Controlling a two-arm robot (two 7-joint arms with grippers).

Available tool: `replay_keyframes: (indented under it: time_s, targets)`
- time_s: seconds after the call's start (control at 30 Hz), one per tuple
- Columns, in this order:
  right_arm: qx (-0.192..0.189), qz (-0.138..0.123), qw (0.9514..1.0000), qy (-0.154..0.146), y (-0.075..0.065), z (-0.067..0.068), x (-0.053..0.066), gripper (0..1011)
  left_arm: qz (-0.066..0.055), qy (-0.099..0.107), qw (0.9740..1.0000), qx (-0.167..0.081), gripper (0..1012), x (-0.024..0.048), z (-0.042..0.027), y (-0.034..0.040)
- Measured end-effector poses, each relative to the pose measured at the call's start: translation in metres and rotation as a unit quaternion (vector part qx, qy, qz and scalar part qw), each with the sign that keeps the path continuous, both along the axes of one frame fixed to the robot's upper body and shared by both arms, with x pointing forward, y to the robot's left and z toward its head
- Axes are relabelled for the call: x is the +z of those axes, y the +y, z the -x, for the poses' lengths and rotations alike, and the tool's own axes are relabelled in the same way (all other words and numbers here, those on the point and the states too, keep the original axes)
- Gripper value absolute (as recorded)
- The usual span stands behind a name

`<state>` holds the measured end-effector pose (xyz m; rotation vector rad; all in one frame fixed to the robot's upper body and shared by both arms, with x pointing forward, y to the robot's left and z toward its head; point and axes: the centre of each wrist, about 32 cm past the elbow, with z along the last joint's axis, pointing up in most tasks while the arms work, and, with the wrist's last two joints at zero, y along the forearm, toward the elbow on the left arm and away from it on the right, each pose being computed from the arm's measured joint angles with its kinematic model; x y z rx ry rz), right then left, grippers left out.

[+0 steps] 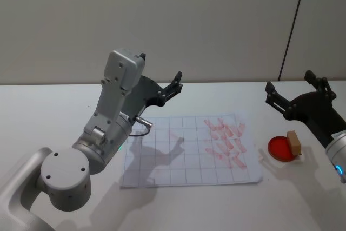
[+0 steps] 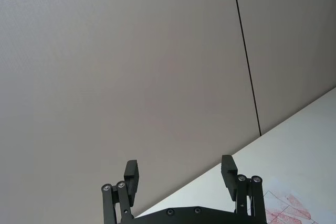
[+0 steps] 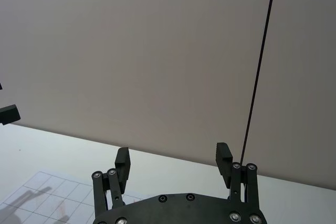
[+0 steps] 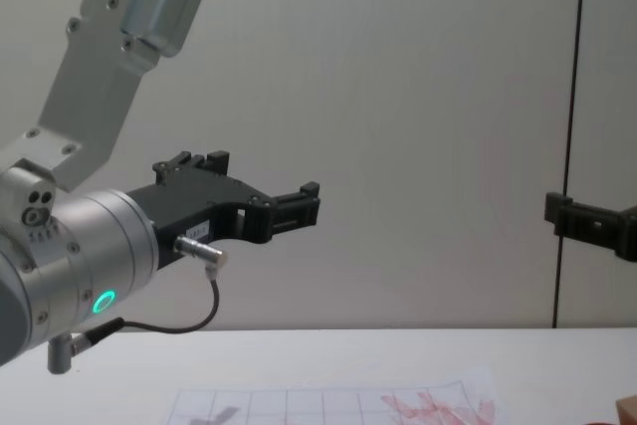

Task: Use the one hand to pick up the stamp and affix it onto the A4 paper.

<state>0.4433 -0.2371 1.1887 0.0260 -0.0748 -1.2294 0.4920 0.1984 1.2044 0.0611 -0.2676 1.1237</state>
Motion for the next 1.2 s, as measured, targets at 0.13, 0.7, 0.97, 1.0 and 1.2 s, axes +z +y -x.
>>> replay_keyframes:
  time_s: [0.13, 0.7, 0.97, 1.0, 1.2]
  targets:
    - [0.000, 0.000, 1.0000, 0.000, 0.0000, 0.0000, 0.0000, 1003, 0.000, 0.000, 1.0000, 0.000, 1001, 0.0000, 0.0000, 0.0000]
    - [0.000, 0.000, 1.0000, 0.000, 0.0000, 0.0000, 0.0000, 1003, 0.000, 0.000, 1.0000, 0.000, 1001, 0.0000, 0.0000, 0.0000]
    - [0.000, 0.000, 1.0000, 0.000, 0.0002, 0.0000, 0.0002, 1003, 0.000, 0.000, 1.0000, 0.000, 1001, 0.0000, 0.0000, 0.0000]
    - [-0.001, 0.000, 1.0000, 0.000, 0.0003, 0.0001, 0.0002, 1003, 0.000, 0.000, 1.0000, 0.000, 1001, 0.0000, 0.0000, 0.0000]
    - [-0.012, 0.004, 0.9999, 0.003, 0.0051, 0.0026, 0.0024, 1003, 0.000, 0.000, 1.0000, 0.000, 1001, 0.0000, 0.0000, 0.0000]
